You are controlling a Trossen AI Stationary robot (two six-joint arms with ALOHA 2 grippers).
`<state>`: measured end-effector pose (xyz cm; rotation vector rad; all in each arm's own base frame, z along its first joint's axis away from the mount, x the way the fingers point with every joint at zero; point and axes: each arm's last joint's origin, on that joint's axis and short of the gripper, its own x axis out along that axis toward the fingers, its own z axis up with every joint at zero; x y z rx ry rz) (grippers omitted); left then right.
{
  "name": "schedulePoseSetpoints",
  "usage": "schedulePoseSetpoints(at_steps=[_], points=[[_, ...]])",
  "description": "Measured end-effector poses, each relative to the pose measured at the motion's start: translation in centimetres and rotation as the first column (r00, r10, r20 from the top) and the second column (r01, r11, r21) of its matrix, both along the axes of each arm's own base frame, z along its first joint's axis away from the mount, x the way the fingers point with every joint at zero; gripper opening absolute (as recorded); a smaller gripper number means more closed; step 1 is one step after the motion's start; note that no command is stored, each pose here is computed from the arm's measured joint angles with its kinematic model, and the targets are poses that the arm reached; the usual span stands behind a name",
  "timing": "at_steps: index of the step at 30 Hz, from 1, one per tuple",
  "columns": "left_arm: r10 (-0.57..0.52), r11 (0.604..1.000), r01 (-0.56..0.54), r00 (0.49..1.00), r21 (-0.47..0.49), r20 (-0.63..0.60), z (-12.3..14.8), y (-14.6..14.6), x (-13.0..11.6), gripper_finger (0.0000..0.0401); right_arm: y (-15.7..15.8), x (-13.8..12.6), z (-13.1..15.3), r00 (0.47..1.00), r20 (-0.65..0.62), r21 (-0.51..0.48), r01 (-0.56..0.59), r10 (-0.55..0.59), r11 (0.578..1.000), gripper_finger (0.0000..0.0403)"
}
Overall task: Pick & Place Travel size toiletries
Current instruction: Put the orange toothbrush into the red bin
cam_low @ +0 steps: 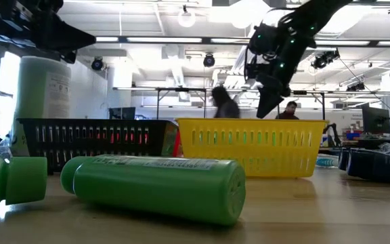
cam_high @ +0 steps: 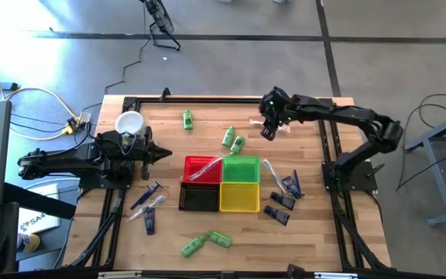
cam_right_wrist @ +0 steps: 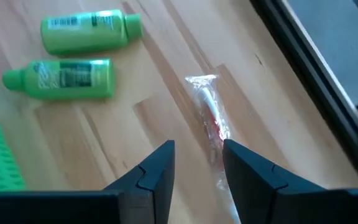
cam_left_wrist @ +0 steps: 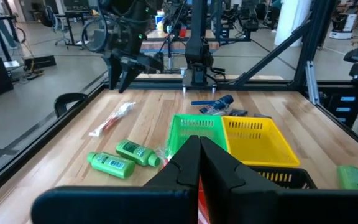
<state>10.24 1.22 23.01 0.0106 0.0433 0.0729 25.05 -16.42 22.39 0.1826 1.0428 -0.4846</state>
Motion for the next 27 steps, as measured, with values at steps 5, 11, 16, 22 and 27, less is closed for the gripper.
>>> schedulePoseSetpoints(at_steps=[5,11,16,22,27], points=[[0.005,1.000,-0.005,1.000,0.000,-0.002,0.0,0.0,0.0,0.0003,-1.1,0.5,-1.4,0.992,-0.110,-0.040,-0.061,0.056,0.997,0.0128],[0.006,1.000,-0.006,1.000,0.003,-0.003,0.0,0.0,0.0,0.0003,-1.7,0.8,-3.3,0.964,-0.263,-0.125,-0.068,0.033,0.990,0.0152],[0.006,1.000,-0.006,1.000,0.003,-0.003,0.0,0.0,0.0,0.0003,-1.8,1.0,-3.7,0.961,-0.274,-0.119,-0.069,0.035,0.990,0.0216],[0.006,1.000,-0.006,1.000,0.003,-0.003,0.0,0.0,0.0,0.0003,-2.7,0.4,-3.8,0.971,-0.226,-0.046,-0.085,0.072,0.995,0.0260],[0.006,1.000,-0.006,1.000,0.003,-0.003,0.0,0.0,0.0,0.0003,-4.2,-0.8,-4.1,0.980,-0.191,0.013,-0.045,0.046,0.999,0.0253]])
